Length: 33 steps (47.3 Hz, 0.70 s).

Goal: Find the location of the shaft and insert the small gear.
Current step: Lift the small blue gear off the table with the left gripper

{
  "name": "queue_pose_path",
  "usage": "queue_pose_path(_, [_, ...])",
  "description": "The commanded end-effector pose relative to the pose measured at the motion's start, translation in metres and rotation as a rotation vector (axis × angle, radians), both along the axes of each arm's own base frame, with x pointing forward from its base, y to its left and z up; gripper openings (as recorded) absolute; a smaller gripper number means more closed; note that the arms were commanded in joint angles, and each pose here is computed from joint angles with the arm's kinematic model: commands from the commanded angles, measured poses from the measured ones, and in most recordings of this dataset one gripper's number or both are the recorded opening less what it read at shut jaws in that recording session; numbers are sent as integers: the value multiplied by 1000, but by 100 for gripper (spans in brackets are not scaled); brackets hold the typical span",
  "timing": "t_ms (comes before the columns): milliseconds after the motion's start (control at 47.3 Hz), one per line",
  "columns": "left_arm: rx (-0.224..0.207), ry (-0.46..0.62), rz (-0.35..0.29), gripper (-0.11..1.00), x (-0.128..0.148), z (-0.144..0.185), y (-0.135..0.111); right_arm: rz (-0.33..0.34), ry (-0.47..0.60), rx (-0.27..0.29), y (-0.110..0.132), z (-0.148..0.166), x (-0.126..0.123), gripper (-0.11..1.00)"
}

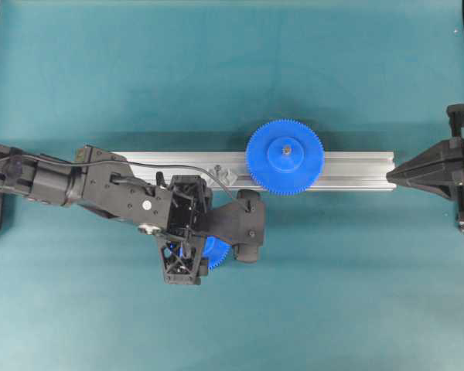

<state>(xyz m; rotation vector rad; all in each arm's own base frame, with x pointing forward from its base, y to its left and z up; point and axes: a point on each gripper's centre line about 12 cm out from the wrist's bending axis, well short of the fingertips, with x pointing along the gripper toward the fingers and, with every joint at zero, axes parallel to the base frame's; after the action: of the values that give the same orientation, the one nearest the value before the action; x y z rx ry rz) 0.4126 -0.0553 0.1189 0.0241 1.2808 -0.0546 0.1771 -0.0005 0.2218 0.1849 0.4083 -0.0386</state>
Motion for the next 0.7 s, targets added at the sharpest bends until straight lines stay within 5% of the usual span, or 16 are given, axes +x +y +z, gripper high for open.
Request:
queue_pose_path(0, [-4, -20, 3, 92, 2, 4, -1, -7, -15, 7, -1, 6, 3, 0])
queue_pose_path(190, [-2, -1, 8, 88, -1, 1, -1, -7, -17, 7, -1, 6, 3, 0])
queue_pose_path(360, [3, 24, 2, 63, -4, -1, -1, -7, -18, 7, -1, 7, 3, 0])
queue_pose_path(677, [5, 13, -8, 63, -2, 4, -1, -7, -17, 7, -1, 6, 3, 0])
